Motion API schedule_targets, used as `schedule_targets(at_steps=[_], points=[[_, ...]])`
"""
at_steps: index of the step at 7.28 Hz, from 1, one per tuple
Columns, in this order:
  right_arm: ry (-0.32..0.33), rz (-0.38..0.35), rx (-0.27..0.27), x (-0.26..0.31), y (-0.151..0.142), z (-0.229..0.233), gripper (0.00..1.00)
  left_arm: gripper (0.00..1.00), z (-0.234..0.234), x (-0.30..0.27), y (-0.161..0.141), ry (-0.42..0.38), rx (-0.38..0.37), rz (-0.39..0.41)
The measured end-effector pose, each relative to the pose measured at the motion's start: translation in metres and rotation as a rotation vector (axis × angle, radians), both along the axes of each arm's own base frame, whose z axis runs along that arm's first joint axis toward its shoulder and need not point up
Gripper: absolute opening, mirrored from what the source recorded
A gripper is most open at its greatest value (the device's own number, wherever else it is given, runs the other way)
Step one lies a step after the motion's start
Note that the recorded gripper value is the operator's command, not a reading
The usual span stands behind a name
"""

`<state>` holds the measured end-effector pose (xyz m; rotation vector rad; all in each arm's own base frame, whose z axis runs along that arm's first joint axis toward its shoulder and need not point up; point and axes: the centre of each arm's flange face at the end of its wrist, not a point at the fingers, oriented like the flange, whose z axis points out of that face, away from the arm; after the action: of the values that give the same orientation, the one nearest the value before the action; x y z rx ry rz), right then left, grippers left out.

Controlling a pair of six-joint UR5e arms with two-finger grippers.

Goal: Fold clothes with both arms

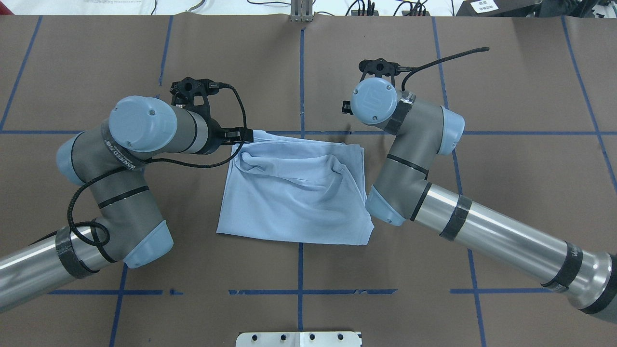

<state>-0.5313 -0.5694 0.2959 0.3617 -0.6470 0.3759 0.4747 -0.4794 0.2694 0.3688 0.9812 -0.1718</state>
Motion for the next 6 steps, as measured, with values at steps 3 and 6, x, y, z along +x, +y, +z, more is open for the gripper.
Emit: schedule_targets(at_steps=[3,6], points=[[-0.138,-0.024,-0.023,-0.01,0.05,-0.054,0.8,1.0,0.003,0.002,0.0,-0.001,0.003,0.003],[-0.128,-0.022,-0.028,-0.046,0.106,-0.047,0.51,1.0,0.004,0.003,-0.001,0.012,0.009,0.002]])
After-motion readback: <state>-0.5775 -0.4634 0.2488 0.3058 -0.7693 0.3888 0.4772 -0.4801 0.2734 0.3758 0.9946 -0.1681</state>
